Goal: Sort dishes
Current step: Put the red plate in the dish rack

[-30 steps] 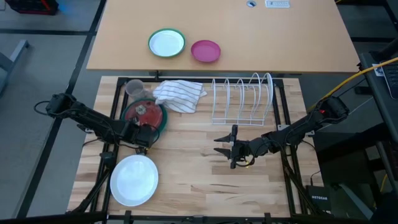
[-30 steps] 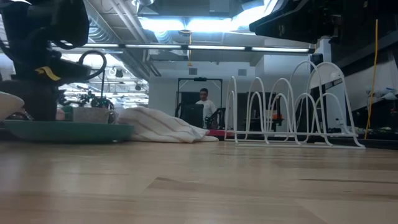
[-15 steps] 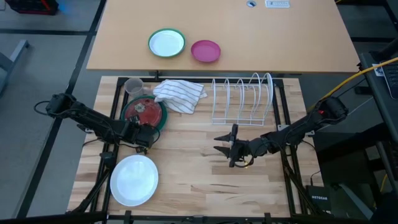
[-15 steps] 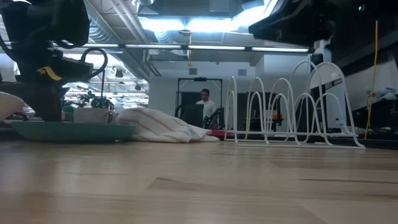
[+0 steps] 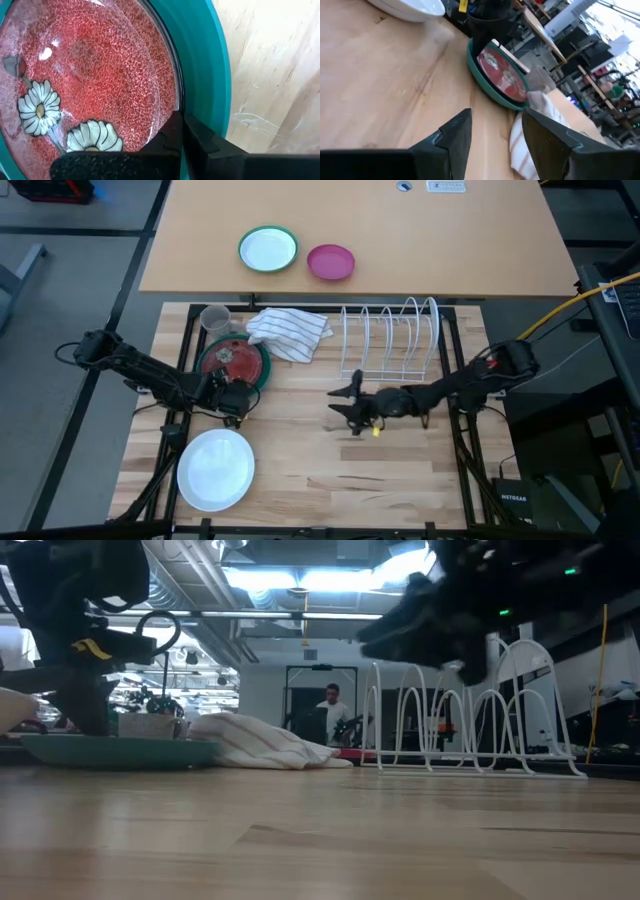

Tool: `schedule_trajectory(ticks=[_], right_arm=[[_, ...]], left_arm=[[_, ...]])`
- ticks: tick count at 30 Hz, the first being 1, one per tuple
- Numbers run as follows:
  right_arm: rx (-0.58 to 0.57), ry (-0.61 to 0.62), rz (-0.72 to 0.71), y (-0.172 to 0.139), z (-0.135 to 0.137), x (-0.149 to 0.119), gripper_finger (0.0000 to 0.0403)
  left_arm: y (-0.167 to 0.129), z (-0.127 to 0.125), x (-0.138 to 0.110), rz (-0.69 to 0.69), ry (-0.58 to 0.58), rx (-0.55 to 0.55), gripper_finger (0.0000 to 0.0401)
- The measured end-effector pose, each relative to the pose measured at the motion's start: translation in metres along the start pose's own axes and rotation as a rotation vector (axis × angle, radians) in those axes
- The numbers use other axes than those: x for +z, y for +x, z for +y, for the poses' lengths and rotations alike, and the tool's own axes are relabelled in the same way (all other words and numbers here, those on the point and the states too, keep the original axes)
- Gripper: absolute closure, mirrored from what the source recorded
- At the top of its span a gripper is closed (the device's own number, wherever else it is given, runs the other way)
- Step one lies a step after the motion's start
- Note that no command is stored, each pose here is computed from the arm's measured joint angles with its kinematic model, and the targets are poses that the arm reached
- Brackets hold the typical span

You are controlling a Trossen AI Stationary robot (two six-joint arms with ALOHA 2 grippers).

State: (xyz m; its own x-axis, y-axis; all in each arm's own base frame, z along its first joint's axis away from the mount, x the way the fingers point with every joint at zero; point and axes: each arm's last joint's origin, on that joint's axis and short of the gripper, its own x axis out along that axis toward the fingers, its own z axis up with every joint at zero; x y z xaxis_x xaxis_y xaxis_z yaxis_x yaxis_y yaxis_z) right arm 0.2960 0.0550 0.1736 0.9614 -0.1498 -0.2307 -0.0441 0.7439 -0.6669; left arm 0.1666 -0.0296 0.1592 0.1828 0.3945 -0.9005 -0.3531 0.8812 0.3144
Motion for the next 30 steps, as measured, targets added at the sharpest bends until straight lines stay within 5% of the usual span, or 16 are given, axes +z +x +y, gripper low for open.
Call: schedule_trajectory(ticks=[13,18,30], right_arm=[[-0.037,-0.307,0.008,0.121,-0.021,0.017,0.0224],[0.046,-0.361,0.058,0.16,-0.028,0.012,0.0224],[0.086,-0.461,0.085,0.217,-0.047,-0.011,0.0224]], left_arm=[[0.0,-0.003,0.007,-0.077,-0.052,-0.01,0.04],[0.0,-0.004,0.009,-0.096,-0.06,-0.017,0.04],[0.0,-0.004,0.008,-0.096,-0.055,-0.013,0.0401]])
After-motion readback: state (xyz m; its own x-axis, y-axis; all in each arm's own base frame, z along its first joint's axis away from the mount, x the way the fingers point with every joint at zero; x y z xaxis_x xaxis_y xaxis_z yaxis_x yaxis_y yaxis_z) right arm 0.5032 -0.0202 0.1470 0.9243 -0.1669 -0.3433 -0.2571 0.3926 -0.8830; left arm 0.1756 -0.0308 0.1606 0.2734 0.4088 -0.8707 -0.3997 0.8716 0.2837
